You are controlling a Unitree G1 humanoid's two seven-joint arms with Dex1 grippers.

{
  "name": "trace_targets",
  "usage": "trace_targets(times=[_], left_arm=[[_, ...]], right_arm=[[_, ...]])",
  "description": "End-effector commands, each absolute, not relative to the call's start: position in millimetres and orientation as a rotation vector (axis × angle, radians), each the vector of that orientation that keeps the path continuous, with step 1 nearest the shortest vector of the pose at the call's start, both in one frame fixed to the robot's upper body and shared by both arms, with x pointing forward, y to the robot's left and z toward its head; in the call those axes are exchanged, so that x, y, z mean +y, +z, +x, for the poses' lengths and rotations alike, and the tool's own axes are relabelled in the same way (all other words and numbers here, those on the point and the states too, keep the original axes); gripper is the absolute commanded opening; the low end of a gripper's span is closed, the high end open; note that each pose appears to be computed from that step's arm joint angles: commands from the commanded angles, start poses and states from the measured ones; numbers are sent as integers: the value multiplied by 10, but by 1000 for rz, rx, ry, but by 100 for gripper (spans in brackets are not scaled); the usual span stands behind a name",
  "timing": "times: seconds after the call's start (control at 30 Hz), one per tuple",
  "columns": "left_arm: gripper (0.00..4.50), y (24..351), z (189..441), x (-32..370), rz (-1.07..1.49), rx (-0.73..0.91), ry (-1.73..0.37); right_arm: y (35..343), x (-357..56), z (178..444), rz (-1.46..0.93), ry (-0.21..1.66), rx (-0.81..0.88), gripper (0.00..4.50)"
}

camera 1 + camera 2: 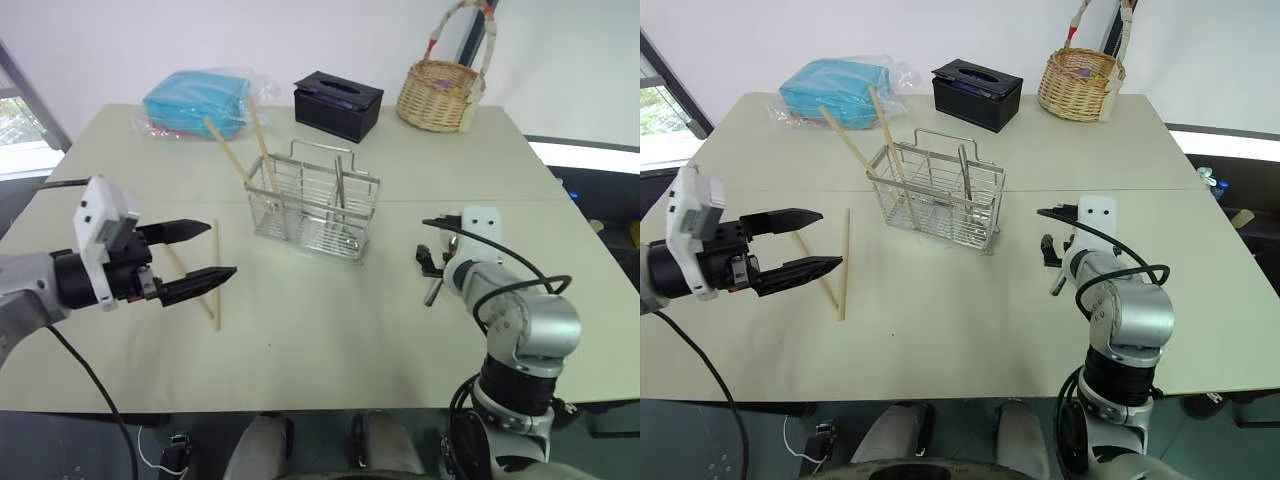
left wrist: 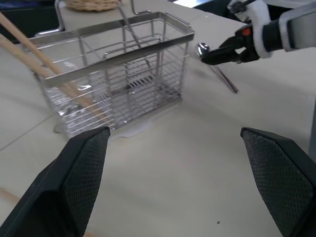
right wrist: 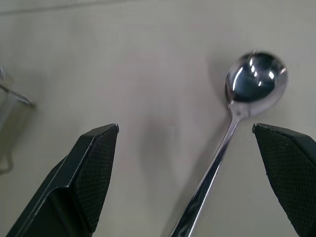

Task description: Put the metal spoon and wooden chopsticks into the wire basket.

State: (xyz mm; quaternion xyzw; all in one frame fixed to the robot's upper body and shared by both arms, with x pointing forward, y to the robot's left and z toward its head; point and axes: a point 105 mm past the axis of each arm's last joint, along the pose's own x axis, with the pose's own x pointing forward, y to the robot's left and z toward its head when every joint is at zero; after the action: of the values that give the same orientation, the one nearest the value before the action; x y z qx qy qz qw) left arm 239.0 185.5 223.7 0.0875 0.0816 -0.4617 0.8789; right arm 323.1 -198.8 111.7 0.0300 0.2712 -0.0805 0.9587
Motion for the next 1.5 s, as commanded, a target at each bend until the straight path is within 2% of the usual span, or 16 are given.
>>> trace_targets(times=[0.03,0.33,0.43,0.67,0.9,1.0,1.13,1.27,1.4,1.5], left_arm=[[450,2340,2353,1814,217,144,-989],[450,2362,2262,1744,235,158,-1035],[450,2375,2266,1733,241,152,-1035],[450,2442,2325,1738,237,120,-1013],[450,2445,2362,1732,231,106,-1007],[450,2456,2400,1734,227,92,-1001],[450,2485,2481,1756,217,58,-972],[450,2484,2529,1757,214,43,-965],[450,2496,2573,1756,216,29,-959],[450,2506,2597,1761,216,21,-951]], right_arm=[[1163,-2100,3284,76,-227,531,448],[1029,-2156,3480,143,-260,542,448],[985,-2116,3528,167,-248,546,362],[885,-1960,3560,184,-204,555,3],[917,-2056,3554,148,-236,537,3],[1115,-2156,3603,145,-241,436,3],[1732,-2184,3706,110,-150,136,3],[2385,-1968,3697,163,44,-142,3],[2933,-1577,3657,339,263,-312,3],[3190,-1309,3669,419,374,-371,3]])
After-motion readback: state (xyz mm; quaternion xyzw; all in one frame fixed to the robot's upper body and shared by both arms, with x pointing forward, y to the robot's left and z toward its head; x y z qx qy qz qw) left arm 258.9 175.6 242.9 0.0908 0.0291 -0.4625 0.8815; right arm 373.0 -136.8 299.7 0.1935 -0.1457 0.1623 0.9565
